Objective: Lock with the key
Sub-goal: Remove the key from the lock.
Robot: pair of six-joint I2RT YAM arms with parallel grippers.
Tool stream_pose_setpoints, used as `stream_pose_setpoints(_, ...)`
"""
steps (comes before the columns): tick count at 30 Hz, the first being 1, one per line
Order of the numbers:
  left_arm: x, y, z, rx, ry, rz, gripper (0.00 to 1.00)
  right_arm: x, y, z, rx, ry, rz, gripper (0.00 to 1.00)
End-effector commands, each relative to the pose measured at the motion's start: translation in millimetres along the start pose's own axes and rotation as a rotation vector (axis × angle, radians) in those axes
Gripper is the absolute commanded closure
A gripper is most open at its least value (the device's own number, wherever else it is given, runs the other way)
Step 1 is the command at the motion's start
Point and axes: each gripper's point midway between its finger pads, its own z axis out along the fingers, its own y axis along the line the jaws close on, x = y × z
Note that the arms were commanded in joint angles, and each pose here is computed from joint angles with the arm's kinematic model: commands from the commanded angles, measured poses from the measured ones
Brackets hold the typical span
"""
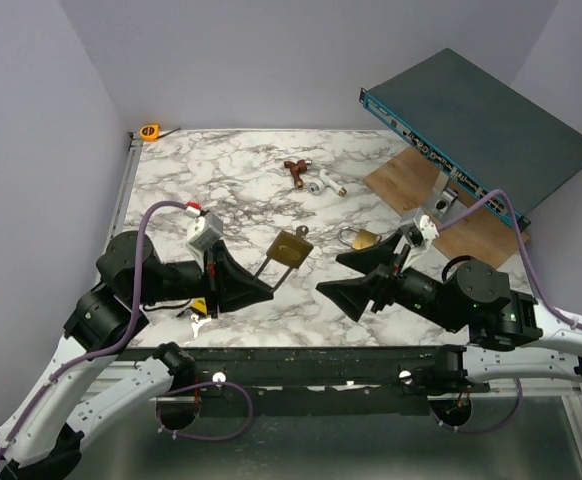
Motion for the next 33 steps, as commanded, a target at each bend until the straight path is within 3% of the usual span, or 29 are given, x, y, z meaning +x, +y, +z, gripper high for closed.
stream_pose_setpoints(1, 27.8, -18.6, -16.6, 0.088, 0.045, 0.038, 1.0, -2.7, 5.7, 6.1, -0.021, 0.032, -0.106, 0.21)
stream_pose_setpoints(12, 77.0, -38.0, -46.4, 0.14, 0.169, -0.008, 1.0, 0.1, 42.0, 6.9, -0.192, 0.105, -0.097, 0.35)
stream_pose_setpoints(20, 79.6, -47.8, -50.1, 0.193, 0.19, -0.008, 1.0, 10.6, 64.3, 10.9, -0.296, 0.172, -0.091, 0.37)
stream_pose_setpoints(28, 81.9, -57.1, -55.5, 0.232, 0.205, -0.007, 1.0, 12.2, 76.1, 12.1, -0.347, 0.201, -0.085, 0.46)
stream_pose_setpoints(33, 83.0, -60.2, -57.6, 0.244, 0.206, -0.006, 1.0, 10.3, 81.9, 12.0, -0.371, 0.206, -0.079, 0.57)
